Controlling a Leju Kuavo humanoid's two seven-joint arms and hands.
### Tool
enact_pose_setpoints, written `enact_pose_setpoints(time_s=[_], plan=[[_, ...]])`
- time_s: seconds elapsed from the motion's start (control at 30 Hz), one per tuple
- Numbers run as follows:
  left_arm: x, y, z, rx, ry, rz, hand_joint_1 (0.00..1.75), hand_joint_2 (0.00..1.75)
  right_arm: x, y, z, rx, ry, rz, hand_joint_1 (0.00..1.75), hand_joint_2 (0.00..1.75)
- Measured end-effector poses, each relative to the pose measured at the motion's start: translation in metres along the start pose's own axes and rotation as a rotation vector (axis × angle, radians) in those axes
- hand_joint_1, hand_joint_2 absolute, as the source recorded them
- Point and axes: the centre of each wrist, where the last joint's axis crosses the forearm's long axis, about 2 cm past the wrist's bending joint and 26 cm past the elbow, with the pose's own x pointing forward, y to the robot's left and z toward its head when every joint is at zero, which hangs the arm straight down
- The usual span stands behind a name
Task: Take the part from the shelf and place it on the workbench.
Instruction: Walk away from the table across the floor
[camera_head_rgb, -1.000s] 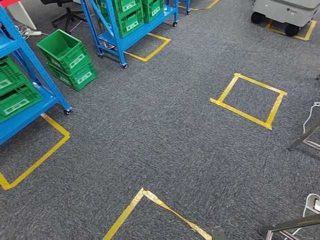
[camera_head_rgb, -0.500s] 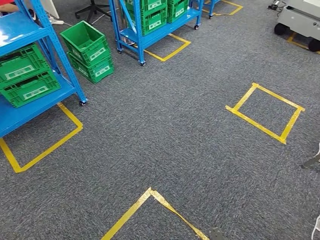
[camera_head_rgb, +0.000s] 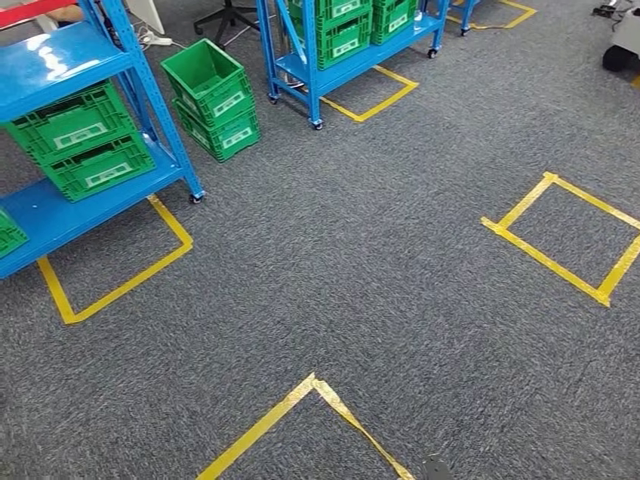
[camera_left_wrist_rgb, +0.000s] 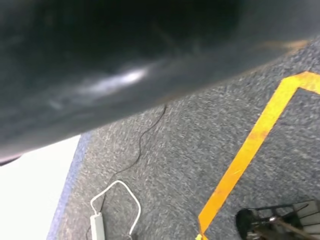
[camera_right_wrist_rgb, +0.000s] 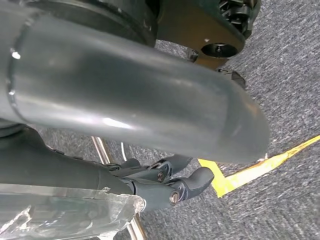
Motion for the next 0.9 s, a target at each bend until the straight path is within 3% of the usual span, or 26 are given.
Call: enact_pose_setpoints(time_s=[0.9], plan=[[0.004, -0.012, 0.003, -0.004, -0.001, -0.003, 0.00, 0.00, -0.004, -0.004, 0.000, 0.004, 0.003, -0.001, 0.00, 0.00]])
